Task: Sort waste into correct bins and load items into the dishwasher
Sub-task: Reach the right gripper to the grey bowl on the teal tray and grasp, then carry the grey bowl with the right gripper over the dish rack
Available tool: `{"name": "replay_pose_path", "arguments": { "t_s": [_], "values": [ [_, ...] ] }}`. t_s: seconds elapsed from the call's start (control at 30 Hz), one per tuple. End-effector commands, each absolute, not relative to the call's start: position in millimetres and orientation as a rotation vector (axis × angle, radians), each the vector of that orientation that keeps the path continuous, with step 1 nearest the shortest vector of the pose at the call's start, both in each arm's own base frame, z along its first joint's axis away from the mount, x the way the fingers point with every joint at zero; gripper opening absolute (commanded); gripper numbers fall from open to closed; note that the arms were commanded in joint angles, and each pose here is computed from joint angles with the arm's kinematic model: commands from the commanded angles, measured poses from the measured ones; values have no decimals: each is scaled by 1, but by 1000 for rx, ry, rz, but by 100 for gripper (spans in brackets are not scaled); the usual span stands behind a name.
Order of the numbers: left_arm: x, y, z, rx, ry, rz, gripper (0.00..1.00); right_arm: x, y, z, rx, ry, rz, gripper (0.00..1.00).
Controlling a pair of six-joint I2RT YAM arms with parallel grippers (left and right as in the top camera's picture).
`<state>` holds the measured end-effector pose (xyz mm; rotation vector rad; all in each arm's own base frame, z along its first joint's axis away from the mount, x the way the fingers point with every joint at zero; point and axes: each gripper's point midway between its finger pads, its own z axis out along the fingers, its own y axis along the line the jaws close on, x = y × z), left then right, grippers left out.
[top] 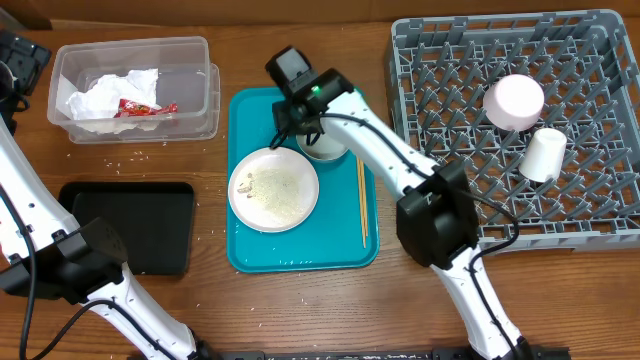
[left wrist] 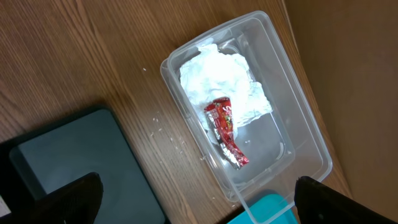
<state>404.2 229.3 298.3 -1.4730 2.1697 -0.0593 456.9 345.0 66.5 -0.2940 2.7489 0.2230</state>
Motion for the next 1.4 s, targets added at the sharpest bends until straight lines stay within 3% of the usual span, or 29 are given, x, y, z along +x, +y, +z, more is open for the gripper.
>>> {"name": "replay_pose_path", "arguments": {
  "t_s": [0.0,0.07,0.33,0.43,0.73,0.83,1.0,1.13,1.37],
  "values": [
    [406,228,296,-1449,2190,-41,100,445,354,47,-302,2783,195,64],
    [406,228,296,-1448,2190,-42,100,444,354,45,-300,2791,191,59],
    [406,228,296,-1448,2190,-42,100,434,345,47,-308,2839,150,11],
    [406,228,296,-1448,2190,-42,100,435,347,63,-305,2823,164,4],
    [406,228,296,-1448,2190,-42,100,449,333,187,-238,2654,287,4],
    [406,228,296,-1449,2190,-41,100,452,284,241,-124,2621,280,4],
    [406,228,296,-1448,2190,-42,100,448,192,276,153,2665,250,4],
    [406,228,296,-1448,2190,-42,100,434,172,323,65,2626,624,4],
    [406,228,296,-1448,2190,-42,100,392,81,364,228,2560,558,4]
  ]
}}
